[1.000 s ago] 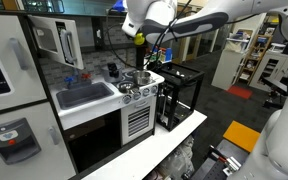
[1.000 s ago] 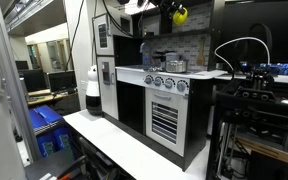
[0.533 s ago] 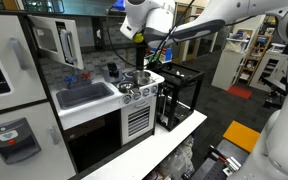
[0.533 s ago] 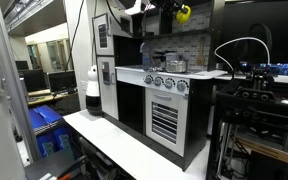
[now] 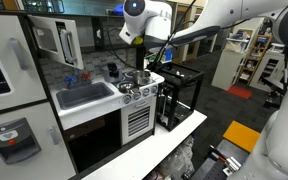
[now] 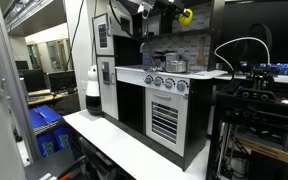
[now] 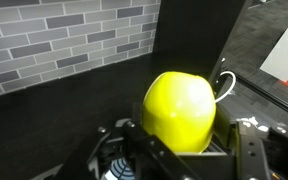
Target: Remove the yellow object from the silver pot and put it on the right cupboard
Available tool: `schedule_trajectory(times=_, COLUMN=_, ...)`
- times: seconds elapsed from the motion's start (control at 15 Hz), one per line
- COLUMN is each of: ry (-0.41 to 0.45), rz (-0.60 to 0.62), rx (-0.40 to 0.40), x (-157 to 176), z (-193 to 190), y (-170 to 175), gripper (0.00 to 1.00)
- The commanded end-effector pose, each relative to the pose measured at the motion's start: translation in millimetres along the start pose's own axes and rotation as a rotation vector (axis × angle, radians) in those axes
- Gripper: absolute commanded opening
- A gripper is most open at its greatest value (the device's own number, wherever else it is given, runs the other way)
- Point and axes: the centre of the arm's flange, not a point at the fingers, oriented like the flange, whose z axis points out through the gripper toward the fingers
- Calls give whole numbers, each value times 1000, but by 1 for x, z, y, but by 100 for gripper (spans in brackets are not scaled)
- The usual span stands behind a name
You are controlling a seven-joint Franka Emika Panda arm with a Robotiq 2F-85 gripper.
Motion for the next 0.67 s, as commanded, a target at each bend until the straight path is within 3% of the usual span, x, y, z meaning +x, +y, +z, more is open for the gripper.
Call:
schedule_trajectory(times=0.0, ry=-36, rz=-3, rx=-30, x=7, z=10, y=-3, gripper=43)
schedule_trajectory(times=0.6, ry=-72, rz=-45, rx=-60, x=10, z=31, y=-11, gripper=43)
